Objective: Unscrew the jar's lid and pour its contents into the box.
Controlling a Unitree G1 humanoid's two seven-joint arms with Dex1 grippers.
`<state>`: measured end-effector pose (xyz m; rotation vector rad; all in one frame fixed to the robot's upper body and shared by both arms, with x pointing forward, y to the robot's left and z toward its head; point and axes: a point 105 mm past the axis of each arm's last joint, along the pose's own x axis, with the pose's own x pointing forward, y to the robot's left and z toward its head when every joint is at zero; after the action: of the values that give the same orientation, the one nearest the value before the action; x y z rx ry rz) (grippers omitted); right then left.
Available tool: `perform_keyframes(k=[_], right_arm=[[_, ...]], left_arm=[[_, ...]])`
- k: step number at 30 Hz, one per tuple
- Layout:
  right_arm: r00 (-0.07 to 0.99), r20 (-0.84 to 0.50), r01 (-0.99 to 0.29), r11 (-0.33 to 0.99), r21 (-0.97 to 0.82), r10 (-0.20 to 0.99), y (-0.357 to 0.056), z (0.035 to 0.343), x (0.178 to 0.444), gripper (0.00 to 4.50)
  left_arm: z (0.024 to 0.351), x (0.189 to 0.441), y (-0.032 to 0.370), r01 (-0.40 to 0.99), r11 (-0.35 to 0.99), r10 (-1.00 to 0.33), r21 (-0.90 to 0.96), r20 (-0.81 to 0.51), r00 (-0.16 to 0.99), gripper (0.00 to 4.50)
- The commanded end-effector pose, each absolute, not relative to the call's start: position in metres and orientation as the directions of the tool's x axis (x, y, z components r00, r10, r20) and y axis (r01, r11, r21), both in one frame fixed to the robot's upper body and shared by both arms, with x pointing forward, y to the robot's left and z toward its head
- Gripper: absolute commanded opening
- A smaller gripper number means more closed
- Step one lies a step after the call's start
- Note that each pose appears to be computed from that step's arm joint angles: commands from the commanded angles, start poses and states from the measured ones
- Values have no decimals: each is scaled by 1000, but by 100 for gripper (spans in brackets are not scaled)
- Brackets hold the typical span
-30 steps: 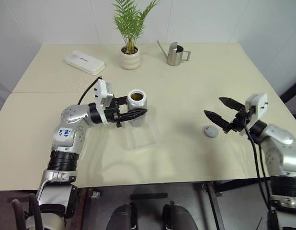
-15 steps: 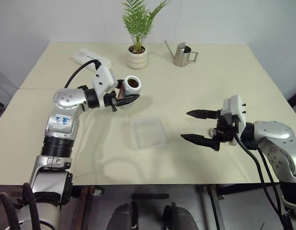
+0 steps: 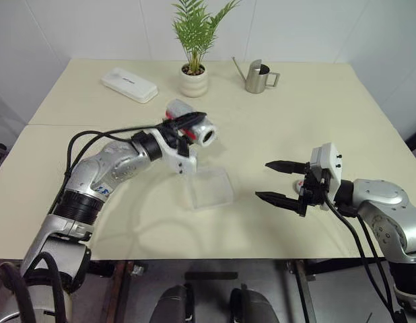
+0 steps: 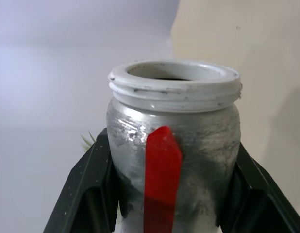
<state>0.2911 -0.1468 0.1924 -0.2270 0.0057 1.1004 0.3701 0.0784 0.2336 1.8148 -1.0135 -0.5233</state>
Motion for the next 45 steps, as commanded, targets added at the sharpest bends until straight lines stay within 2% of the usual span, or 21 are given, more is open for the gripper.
perform_keyframes(k=[1,5,8,17,23,29,32,34,36,38,41,45], right_arm=[[463,-69,-874,443,-199,883,-144,201,292,449],[456,-68,-879,437,-192,887,-141,200,292,449],[448,-65,-883,430,-186,892,-139,199,292,449],[442,-45,-886,428,-176,896,-134,198,294,449],[438,-39,-889,426,-169,898,-132,197,295,449],[435,-39,-891,423,-165,900,-131,197,294,449],[431,-46,-893,419,-162,901,-132,195,294,449],[433,-53,-893,420,-160,900,-133,194,293,449],[435,-59,-893,422,-159,899,-135,193,293,449],[439,-63,-891,425,-161,896,-136,193,293,449],[448,-46,-885,435,-165,893,-138,194,293,449],[416,-57,-902,404,-152,908,-137,194,290,449]], left_arm=[[224,366,60,-716,-305,-903,627,48,427,207],[232,374,59,-816,-298,-913,495,101,395,207],[228,374,55,-847,-298,-932,439,60,358,207],[222,361,56,-869,-251,-960,426,5,280,207],[231,367,73,-834,-284,-943,474,20,333,207],[260,373,86,-739,-213,-904,639,159,398,207],[272,383,102,-590,-118,-832,799,244,498,207],[279,402,128,-413,19,-686,911,312,657,207],[277,425,165,-221,228,-477,948,307,823,207],[275,435,196,-124,454,-312,882,288,905,207],[261,438,226,1,756,-184,655,212,960,207],[238,429,243,83,931,-143,356,145,979,207]])
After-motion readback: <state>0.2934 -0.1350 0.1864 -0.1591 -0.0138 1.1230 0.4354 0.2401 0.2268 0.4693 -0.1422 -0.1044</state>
